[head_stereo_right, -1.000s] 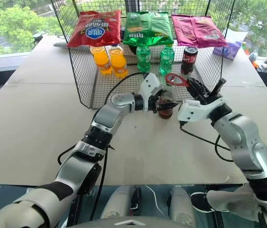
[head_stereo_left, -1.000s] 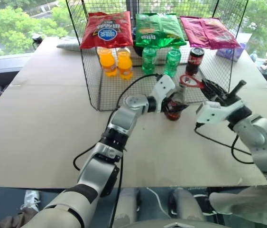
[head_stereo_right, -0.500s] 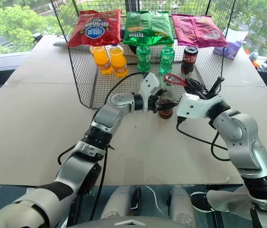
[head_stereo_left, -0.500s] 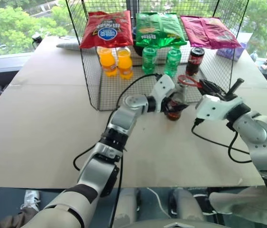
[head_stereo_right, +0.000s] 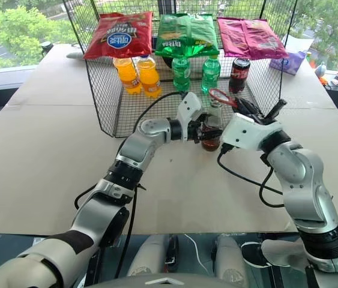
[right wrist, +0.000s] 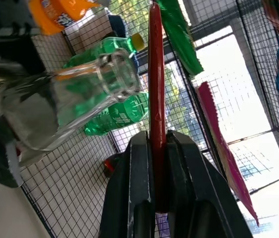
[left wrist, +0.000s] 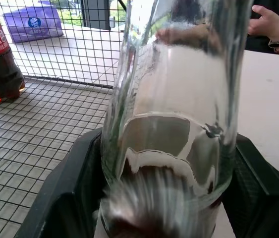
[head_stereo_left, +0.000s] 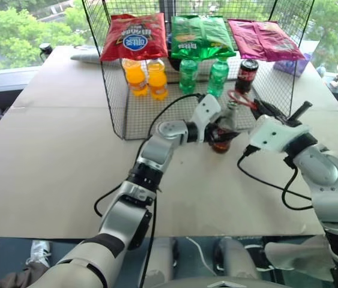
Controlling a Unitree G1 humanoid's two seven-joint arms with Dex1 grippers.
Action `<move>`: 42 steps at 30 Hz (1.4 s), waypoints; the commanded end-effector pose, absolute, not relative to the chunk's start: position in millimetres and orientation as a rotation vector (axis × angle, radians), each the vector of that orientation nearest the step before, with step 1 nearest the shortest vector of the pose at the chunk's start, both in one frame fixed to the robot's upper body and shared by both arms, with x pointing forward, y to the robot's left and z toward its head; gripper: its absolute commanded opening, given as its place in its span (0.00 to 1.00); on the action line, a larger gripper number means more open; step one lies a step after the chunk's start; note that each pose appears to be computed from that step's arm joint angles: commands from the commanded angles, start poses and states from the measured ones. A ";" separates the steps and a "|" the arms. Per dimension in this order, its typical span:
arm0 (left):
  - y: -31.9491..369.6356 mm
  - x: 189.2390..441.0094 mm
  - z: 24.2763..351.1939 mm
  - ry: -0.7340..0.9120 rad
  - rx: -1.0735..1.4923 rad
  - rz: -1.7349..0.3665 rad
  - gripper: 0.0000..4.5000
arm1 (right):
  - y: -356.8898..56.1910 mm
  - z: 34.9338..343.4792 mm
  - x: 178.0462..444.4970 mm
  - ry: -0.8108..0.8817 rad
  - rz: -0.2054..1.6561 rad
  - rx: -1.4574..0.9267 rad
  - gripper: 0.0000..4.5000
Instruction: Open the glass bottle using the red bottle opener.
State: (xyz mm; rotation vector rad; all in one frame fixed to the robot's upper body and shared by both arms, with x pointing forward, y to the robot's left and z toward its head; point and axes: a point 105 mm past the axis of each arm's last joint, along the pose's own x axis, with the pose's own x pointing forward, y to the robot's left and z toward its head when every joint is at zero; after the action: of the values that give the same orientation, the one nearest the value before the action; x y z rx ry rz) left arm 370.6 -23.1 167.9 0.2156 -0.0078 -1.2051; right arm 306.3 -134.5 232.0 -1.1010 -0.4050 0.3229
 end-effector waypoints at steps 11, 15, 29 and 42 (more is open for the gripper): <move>-32.4 361.2 192.9 -0.130 0.180 -1.230 0.57 | -159.9 143.6 269.5 0.273 0.355 0.148 0.00; -32.0 361.3 194.0 -0.136 0.176 -1.223 0.57 | -157.8 124.6 277.0 0.390 0.323 0.404 0.00; -27.6 360.7 191.9 -0.135 0.186 -1.212 0.57 | -173.9 105.0 294.8 0.462 0.289 0.447 0.87; -26.2 357.6 194.8 -0.139 0.175 -1.234 0.99 | -183.0 137.3 297.8 0.251 0.279 0.244 1.00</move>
State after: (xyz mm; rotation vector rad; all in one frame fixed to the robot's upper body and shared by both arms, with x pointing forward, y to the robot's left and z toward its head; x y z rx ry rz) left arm 362.5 -23.5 178.3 0.1753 -0.0675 -1.2170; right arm 298.6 -185.3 119.9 0.2747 0.3312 0.2608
